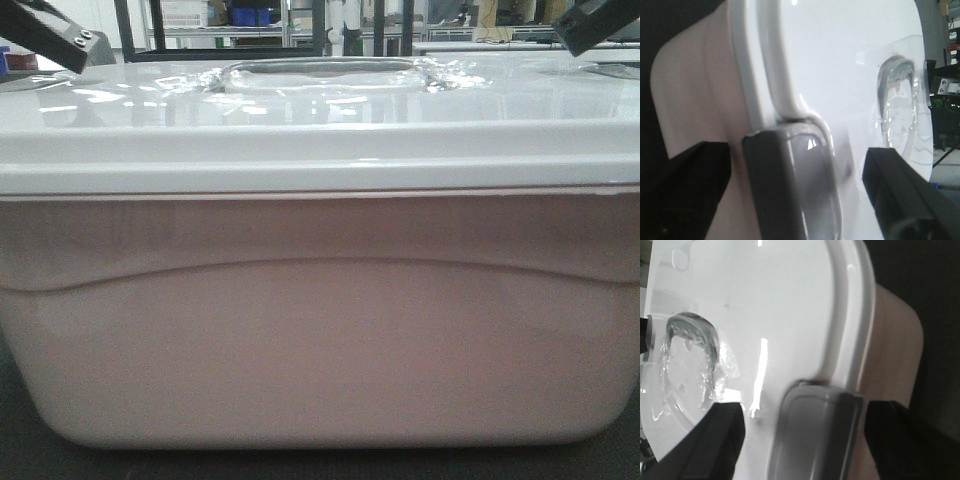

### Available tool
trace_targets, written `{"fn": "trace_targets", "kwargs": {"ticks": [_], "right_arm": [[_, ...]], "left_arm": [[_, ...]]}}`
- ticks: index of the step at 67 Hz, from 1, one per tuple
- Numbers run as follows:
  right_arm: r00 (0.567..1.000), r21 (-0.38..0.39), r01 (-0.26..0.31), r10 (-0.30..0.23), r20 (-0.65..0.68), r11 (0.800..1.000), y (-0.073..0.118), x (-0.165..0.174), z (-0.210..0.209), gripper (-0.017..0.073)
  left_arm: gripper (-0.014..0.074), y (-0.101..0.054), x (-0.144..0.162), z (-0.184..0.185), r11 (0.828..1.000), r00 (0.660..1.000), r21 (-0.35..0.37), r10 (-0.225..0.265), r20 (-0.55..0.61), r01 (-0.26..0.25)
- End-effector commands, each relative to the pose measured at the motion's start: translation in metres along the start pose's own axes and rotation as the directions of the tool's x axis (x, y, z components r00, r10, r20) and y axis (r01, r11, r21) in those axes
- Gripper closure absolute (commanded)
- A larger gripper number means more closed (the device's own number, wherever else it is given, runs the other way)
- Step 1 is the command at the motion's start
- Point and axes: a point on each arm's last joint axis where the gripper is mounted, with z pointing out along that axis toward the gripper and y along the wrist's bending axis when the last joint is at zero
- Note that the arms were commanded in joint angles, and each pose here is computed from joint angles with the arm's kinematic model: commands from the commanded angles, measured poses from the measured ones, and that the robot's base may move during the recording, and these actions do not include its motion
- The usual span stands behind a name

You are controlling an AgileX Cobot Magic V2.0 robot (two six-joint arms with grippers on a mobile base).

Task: Grab white bin and place on right shelf
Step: 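Lift the pink bin off the table with both grippers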

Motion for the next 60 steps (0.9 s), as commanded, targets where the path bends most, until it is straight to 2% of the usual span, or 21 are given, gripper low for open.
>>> {"fn": "trace_targets", "kwargs": {"ticks": [1,8,23,60], "right_arm": [[0.998,-0.111,0.043,-0.048,-0.048,0.993,0.0207,0.0065,-0.0089,-0.0037],[0.998,-0.111,0.043,-0.048,-0.047,0.993,0.0207,0.0065,-0.0089,-0.0022],[0.998,-0.112,0.042,-0.048,-0.047,0.993,0.0207,0.0064,-0.0089,0.0131],[0.998,-0.112,0.042,-0.048,-0.047,0.993,0.0207,0.0064,-0.0089,0.0133]], "left_arm": [[0.0156,-0.0173,-0.0048,-0.0050,0.997,0.999,0.075,0.022,0.042,-0.025],[0.0156,-0.0172,-0.0050,-0.0050,0.997,0.999,0.074,0.022,0.043,-0.025],[0.0156,-0.0172,-0.0050,-0.0050,0.997,0.999,0.074,0.022,0.043,-0.025],[0.0165,-0.0179,-0.0043,-0.0050,0.996,0.999,0.081,0.025,0.036,-0.028]]}}
